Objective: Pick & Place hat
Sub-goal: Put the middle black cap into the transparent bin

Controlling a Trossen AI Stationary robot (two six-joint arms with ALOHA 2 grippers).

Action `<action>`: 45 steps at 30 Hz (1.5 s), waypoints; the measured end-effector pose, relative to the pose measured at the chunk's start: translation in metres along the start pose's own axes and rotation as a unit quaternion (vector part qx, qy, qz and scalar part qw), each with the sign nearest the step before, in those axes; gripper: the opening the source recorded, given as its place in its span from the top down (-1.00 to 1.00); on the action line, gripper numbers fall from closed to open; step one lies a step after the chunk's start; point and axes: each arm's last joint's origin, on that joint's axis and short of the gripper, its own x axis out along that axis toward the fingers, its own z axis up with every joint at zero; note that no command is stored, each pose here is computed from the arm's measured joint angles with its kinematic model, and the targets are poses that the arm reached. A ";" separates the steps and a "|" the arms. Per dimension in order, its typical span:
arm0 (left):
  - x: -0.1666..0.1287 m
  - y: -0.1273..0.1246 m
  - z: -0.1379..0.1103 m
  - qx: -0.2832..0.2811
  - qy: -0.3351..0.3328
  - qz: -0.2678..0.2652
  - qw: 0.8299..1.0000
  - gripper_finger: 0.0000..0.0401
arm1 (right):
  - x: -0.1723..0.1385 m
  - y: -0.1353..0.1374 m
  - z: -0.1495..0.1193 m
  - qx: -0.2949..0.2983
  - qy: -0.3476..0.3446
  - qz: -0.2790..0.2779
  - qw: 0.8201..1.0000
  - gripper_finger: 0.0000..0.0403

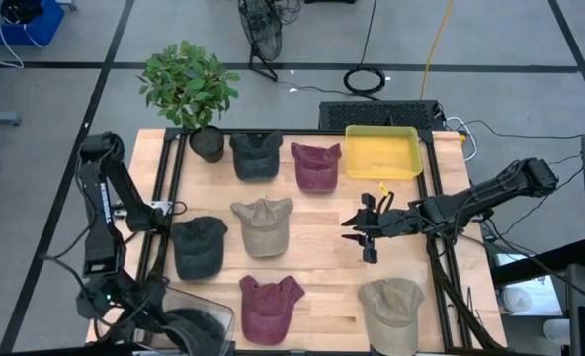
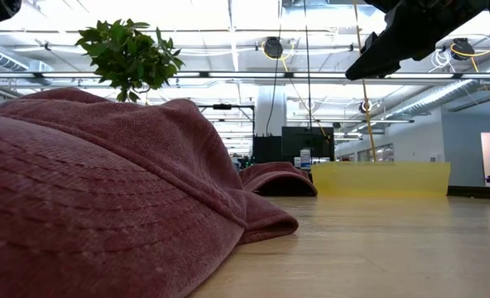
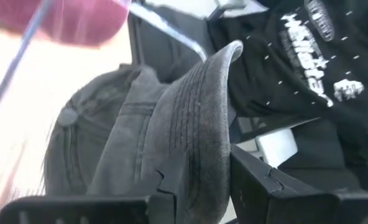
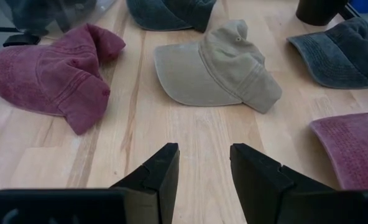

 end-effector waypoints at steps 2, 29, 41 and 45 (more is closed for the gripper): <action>-0.005 -0.001 0.004 0.014 -0.016 -0.006 1.000 0.49 | 0.000 0.000 0.000 -0.002 0.000 0.000 1.000 0.36; 0.024 0.014 0.010 -0.044 -0.009 0.058 0.997 0.07 | 0.001 -0.005 0.002 -0.018 -0.009 -0.032 0.999 0.36; 0.024 -0.013 0.027 -0.071 -0.033 -0.099 0.992 -0.52 | 0.002 -0.011 0.003 -0.024 -0.008 -0.044 0.999 0.36; 0.025 -0.011 0.026 -0.073 -0.026 -0.089 0.993 -0.53 | 0.002 -0.011 0.003 -0.027 -0.010 -0.044 0.999 0.36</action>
